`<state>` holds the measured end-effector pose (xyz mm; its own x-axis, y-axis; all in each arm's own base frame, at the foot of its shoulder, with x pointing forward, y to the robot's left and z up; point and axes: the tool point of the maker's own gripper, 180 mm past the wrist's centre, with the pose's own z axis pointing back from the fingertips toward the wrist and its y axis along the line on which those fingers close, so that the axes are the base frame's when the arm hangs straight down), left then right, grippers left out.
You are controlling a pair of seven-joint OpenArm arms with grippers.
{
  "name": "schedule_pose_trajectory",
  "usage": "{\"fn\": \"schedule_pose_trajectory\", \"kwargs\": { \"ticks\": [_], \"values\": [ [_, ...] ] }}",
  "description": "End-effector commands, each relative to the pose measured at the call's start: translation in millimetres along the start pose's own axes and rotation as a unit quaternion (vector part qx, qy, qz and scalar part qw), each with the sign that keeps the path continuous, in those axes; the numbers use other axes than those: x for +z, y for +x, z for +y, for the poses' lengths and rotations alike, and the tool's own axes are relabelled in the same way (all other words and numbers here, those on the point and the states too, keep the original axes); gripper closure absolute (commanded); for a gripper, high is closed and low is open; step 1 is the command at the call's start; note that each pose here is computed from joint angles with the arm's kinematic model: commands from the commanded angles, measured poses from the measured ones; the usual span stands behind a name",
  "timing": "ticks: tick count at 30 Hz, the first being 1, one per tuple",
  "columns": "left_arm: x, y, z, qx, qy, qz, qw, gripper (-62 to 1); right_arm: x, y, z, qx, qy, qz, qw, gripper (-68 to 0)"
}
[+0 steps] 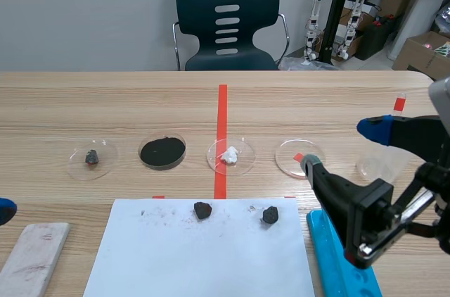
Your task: Return to the home posture
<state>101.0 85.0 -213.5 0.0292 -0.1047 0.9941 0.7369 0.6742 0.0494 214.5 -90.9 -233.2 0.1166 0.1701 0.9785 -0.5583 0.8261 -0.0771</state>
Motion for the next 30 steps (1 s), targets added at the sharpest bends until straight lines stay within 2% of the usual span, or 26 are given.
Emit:
{"fn": "schedule_pose_trajectory", "kwargs": {
  "ticks": [1, 12, 21, 30],
  "values": [
    [-3, 9, -1, 0.004, -0.001, -0.02, 0.9998, -62.3, 2, 9.3, -1, 0.012, 0.0, -0.013, 0.9998, -48.7],
    [-3, 9, -1, 0.004, -0.001, -0.02, 0.9998, -62.3, 18, 2.5, 22, -0.009, 0.02, 0.01, 0.9997, -48.7],
    [-3, 9, -1, 0.004, -0.001, -0.02, 0.9998, -62.3, 36, 14.5, 31, -0.012, 0.023, -0.006, 0.9997, -48.7],
    [-3, 9, -1, 0.004, -0.001, -0.02, 0.9998, -62.3, 51, 10.3, 40, -0.032, 0.027, -0.001, 0.9991, -48.7]
  ]
}}
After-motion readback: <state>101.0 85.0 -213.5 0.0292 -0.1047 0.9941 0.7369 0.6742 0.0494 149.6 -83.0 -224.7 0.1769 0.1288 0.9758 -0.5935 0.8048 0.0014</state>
